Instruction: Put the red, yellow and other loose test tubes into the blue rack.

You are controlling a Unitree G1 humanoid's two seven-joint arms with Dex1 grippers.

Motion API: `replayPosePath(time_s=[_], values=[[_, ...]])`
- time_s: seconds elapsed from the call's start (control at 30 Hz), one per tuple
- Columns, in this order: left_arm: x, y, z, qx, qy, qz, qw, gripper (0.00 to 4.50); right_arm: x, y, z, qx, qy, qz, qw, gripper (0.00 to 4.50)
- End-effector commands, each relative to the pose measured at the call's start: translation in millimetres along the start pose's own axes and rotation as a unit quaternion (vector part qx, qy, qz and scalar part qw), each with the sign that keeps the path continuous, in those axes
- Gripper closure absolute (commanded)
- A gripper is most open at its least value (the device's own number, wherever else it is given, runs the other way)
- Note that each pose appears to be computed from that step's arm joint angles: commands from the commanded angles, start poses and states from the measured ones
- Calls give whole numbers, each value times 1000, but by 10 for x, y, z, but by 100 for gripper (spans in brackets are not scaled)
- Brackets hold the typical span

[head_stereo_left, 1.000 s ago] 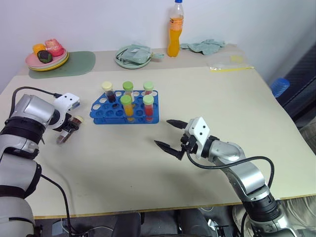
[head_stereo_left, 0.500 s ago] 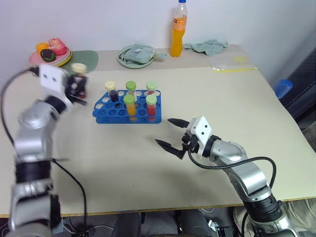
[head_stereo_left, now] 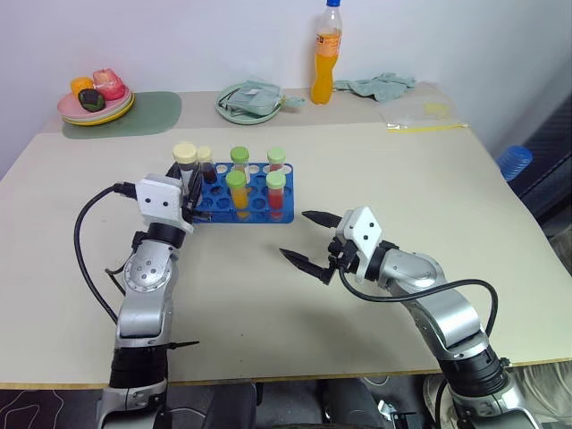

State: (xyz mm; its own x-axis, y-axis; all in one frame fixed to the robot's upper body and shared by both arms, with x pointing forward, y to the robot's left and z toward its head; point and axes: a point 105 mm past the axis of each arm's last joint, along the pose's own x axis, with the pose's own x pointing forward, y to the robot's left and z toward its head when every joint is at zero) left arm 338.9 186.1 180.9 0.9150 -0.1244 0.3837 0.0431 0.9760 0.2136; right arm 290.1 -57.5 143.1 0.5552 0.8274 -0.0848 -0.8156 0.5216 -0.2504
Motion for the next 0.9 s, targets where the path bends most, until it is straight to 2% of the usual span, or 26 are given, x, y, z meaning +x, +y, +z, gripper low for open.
replayPosePath(time_s=[0.03,0.2,0.6,0.63,0.67,0.77,0.9], values=[[36,-18,2,2,-11,-7,1000,374,5,-1,115,-9,-21,-4,1000,0],[172,-69,-101,-40,2,-13,999,374,9,8,113,-5,-22,-5,1000,0],[198,-163,-177,-46,12,-27,998,374,-9,15,110,-2,-22,-11,1000,0],[191,-162,-170,-57,10,-26,998,294,-11,16,108,-2,-22,-11,1000,0],[189,-145,-146,-57,5,-22,998,270,-12,13,107,-3,-22,-12,1000,0],[170,-87,8,-74,-21,-12,997,126,-40,-22,124,-9,-22,-16,1000,0],[62,133,230,-83,-42,-4,996,126,-156,-121,161,-10,-19,-17,1000,0]])
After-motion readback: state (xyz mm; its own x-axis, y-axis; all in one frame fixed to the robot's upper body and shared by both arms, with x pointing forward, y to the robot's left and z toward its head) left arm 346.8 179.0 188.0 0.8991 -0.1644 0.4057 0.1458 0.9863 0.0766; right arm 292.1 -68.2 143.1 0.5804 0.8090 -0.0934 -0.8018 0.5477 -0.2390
